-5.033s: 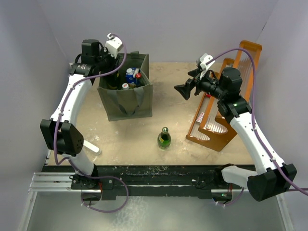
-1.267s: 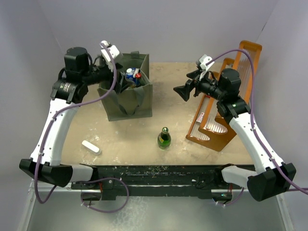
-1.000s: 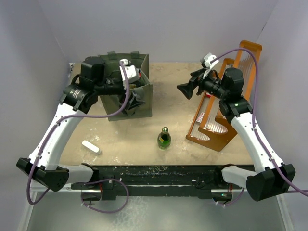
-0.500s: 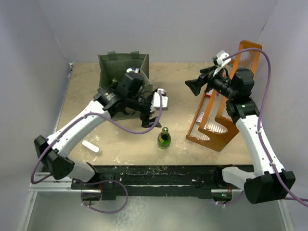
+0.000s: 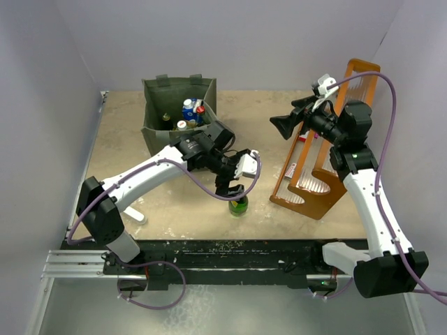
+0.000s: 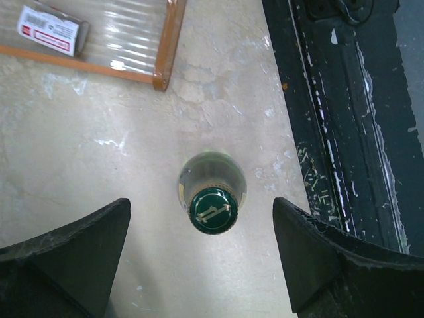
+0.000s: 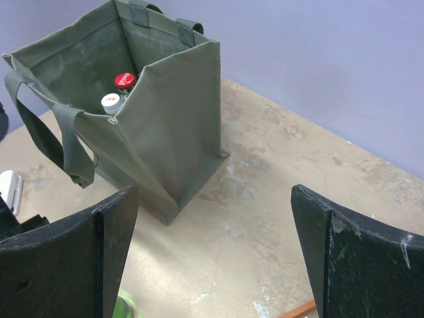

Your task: Place the beverage into the canvas bag

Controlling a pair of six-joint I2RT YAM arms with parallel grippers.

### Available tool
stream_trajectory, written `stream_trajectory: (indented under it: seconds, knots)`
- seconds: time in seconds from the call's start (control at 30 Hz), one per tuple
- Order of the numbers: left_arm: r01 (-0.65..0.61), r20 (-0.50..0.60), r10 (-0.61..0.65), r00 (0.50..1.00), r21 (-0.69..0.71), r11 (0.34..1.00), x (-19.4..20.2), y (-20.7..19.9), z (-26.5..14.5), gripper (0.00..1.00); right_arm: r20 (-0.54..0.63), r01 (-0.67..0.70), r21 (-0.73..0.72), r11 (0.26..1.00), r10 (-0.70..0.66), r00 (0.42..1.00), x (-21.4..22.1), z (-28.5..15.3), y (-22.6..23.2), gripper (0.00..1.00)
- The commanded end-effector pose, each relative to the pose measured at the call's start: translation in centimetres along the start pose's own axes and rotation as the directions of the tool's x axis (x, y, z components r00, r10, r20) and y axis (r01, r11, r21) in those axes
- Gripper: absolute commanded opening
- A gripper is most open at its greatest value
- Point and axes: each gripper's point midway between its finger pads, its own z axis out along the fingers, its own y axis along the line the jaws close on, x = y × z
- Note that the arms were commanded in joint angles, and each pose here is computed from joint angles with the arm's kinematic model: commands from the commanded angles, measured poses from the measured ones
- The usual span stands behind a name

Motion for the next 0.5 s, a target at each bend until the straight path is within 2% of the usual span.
stream_trajectory:
  seconds: [0.0, 0.33, 0.47]
  knots:
    - [-0.036, 0.011, 0.036, 0.999, 0.004, 0.999, 0.3, 0.0, 0.8, 0.89, 0.061, 0.024, -0.019, 1.000, -0.023, 0.998, -1.7, -0.5, 0.6, 0.98]
    - [0.003, 0.022, -0.004, 1.000, 0.041, 0.999, 1.3, -0.4, 2.3, 0.71, 0.059, 0.013, -0.023, 1.000, -0.012, 0.998, -1.4, -0.4, 0.6, 0.98]
    - [0.001, 0.029, -0.002, 1.000, 0.041, 0.999, 1.0, -0.2, 2.3, 0.67, 0.058, 0.009, -0.022, 1.000, -0.008, 0.998, -1.3, -0.3, 0.5, 0.98]
